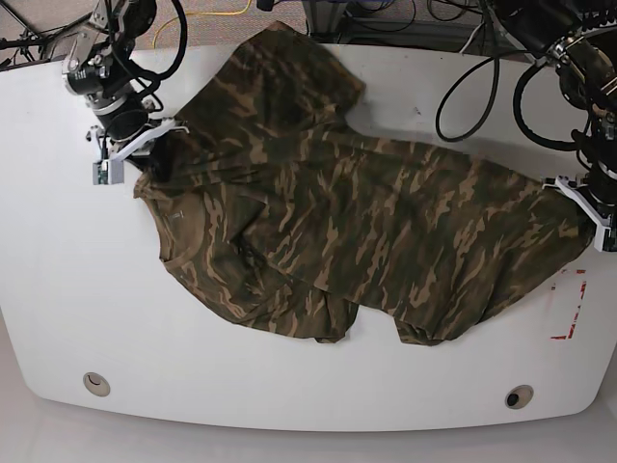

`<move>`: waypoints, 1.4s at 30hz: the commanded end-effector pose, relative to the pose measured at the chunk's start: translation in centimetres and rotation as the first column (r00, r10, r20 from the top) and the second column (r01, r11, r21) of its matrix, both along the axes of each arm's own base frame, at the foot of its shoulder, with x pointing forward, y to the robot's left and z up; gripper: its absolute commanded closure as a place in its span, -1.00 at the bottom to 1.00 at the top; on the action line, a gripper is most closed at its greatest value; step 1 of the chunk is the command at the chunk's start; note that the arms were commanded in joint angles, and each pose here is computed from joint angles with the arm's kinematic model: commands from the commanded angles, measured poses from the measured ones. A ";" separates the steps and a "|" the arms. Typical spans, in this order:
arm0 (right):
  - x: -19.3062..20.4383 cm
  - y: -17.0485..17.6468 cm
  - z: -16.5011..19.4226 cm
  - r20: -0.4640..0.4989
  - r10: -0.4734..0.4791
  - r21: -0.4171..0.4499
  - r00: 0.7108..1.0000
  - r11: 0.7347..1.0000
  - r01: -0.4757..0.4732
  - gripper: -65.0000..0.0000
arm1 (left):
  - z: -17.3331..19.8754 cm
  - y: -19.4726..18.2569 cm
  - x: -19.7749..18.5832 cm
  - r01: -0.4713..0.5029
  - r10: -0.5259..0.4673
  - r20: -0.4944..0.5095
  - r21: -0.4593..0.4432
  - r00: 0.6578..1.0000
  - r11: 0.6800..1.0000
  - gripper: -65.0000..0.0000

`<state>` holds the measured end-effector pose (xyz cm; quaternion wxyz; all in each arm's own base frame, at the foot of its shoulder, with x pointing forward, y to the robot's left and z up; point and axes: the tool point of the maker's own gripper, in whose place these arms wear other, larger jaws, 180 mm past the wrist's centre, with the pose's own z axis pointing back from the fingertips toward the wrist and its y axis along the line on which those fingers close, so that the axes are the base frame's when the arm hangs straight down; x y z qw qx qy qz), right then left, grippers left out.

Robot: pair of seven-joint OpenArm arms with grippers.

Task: Fold the T-shirt properly
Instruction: 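Lift the shirt with both grippers and swing it up off the table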

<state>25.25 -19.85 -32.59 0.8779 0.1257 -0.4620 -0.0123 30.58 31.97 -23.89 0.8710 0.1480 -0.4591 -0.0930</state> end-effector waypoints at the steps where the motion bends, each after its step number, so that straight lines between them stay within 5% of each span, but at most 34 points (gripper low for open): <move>1: 1.5 -0.1 2.4 0.094 0.014 -0.007 0.996 1.000 -0.013 1.00 | 2.7 0.1 0.9 0.010 -0.013 0.083 0.027 0.996 1.000 1.00; 19: 10.1 -2.4 11.5 0.333 0.039 -0.091 0.942 0.996 -0.009 1.00 | 12.7 -2.1 7.0 0.072 -0.088 0.348 0.060 0.933 0.996 1.00; 34: 18.2 -4.2 21.6 0.491 0.134 -0.188 0.861 0.981 -0.045 1.00 | 24.5 -0.8 9.9 0.004 0.018 0.605 -0.034 0.796 0.999 1.00; 42: 21.7 -4.1 28.4 0.552 0.205 -0.264 0.808 0.962 -0.064 1.00 | 30.9 0.0 10.2 -0.001 0.003 0.705 -0.004 0.709 1.000 1.00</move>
